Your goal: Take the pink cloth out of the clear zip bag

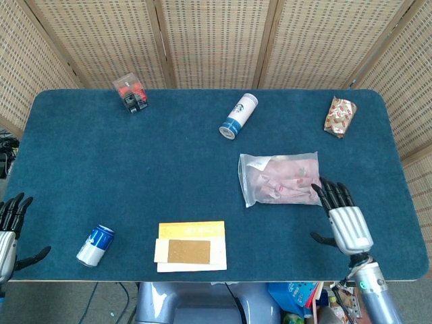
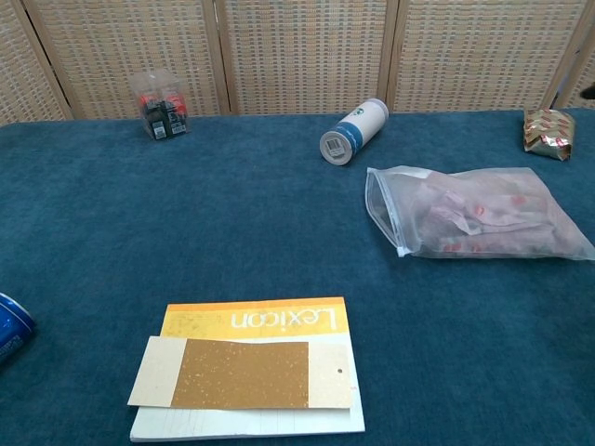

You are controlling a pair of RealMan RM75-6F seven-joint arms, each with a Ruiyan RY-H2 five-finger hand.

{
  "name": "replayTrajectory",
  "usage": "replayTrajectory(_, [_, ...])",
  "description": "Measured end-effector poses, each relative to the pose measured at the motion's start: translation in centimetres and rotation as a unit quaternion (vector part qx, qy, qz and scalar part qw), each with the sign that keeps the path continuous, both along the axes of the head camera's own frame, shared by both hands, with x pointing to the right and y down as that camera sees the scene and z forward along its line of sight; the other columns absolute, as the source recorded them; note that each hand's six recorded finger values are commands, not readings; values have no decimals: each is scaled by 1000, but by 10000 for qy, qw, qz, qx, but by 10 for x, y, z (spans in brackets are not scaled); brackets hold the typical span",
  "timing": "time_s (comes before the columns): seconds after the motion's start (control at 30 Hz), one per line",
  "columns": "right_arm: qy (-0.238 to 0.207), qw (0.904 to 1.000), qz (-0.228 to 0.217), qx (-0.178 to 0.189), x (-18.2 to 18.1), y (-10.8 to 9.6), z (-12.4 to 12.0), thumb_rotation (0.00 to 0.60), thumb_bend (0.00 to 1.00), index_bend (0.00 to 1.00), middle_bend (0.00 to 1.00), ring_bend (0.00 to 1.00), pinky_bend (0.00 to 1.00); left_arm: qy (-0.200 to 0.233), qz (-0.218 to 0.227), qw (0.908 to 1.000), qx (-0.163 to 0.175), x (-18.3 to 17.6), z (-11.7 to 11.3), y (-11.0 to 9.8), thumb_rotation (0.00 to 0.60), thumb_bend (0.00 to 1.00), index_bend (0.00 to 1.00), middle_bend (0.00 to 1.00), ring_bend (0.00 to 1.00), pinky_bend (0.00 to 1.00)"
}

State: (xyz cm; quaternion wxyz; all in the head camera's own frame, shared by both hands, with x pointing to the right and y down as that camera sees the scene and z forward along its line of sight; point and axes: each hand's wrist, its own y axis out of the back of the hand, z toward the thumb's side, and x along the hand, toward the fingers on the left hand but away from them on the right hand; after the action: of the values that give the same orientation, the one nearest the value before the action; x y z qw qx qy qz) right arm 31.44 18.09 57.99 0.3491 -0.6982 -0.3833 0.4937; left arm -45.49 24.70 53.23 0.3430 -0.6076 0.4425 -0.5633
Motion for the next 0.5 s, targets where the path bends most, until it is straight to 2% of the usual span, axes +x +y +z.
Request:
replayTrajectory(0.17, [59, 9992, -222, -337, -26, -39, 28, 600, 0, 0, 0, 0, 0, -81, -99, 9999, -54, -5, 7, -5, 600, 99, 0, 0, 0, 0])
replayTrajectory(0.37, [287, 9956, -268, -846, -53, -72, 67, 600, 0, 0, 0, 0, 0, -123, -198, 9997, -117, -10, 14, -9, 600, 99, 0, 0, 0, 0])
replayTrajectory(0.5, [565, 9924, -398, -1014, -72, -89, 90, 600, 0, 0, 0, 0, 0, -156, -250, 9994, -170, -13, 17, -11, 600, 99, 0, 0, 0, 0])
